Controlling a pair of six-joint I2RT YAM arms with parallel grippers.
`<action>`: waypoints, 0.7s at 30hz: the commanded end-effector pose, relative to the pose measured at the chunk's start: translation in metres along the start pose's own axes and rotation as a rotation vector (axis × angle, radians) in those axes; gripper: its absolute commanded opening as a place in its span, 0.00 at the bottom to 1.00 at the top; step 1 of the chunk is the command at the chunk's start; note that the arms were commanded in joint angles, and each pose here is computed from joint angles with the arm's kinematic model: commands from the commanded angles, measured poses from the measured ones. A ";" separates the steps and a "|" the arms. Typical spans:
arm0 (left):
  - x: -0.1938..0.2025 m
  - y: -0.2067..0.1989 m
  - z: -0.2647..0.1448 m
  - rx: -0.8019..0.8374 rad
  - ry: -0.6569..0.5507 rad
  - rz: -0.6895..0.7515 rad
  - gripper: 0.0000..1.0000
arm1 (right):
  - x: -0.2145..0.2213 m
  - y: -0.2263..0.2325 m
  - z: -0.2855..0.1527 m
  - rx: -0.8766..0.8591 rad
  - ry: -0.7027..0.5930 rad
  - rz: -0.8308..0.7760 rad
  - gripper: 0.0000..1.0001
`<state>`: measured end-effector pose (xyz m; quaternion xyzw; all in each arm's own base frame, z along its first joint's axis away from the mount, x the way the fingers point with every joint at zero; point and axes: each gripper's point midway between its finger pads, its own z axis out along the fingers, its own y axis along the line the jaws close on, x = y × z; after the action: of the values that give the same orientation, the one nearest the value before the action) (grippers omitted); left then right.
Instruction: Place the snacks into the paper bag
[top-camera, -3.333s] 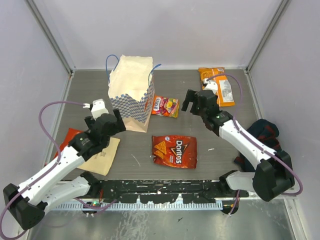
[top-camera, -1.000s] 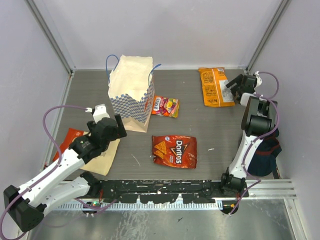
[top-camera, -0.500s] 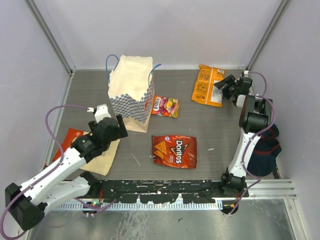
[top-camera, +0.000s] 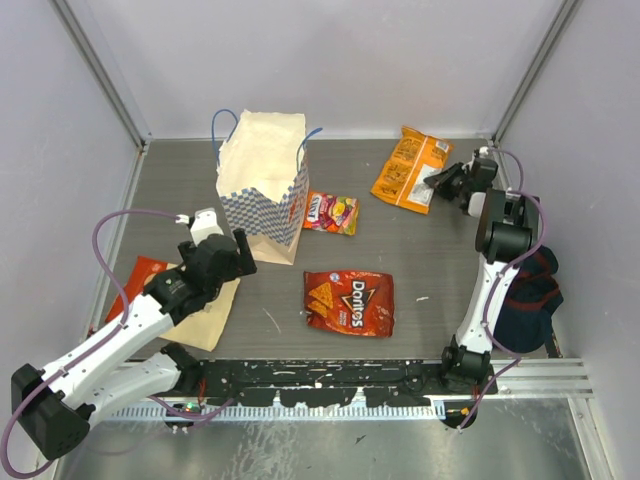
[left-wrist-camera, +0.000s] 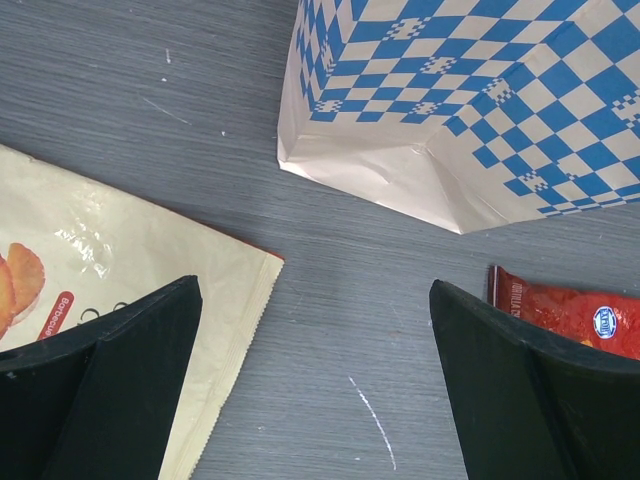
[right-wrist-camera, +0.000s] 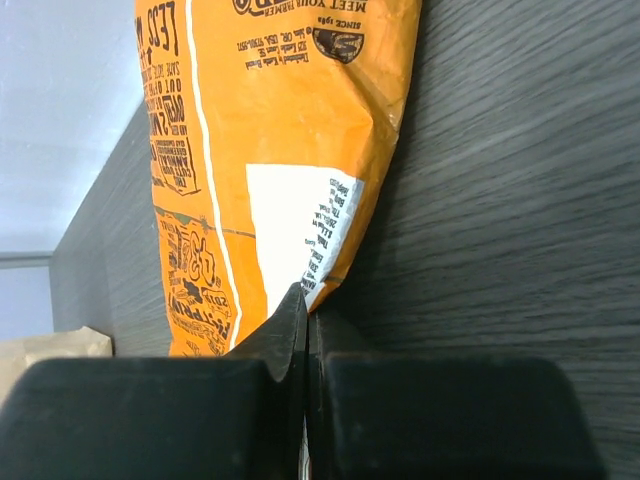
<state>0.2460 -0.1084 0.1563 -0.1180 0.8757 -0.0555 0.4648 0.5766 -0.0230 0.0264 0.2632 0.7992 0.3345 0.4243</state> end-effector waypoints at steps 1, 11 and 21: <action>-0.013 -0.012 -0.001 0.037 -0.040 -0.041 0.98 | -0.016 0.046 -0.017 -0.029 -0.054 -0.078 0.01; -0.031 -0.003 -0.015 0.029 -0.109 -0.076 0.98 | -0.048 0.188 -0.083 -0.055 -0.239 -0.344 0.01; -0.038 0.013 -0.033 0.015 -0.147 -0.125 0.98 | -0.062 0.297 -0.181 -0.094 -0.404 -0.427 0.01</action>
<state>0.2381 -0.0934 0.1848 -0.1498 0.8468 -0.0771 0.5046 0.5173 0.0667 0.2743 0.1393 0.7648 0.2473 0.5783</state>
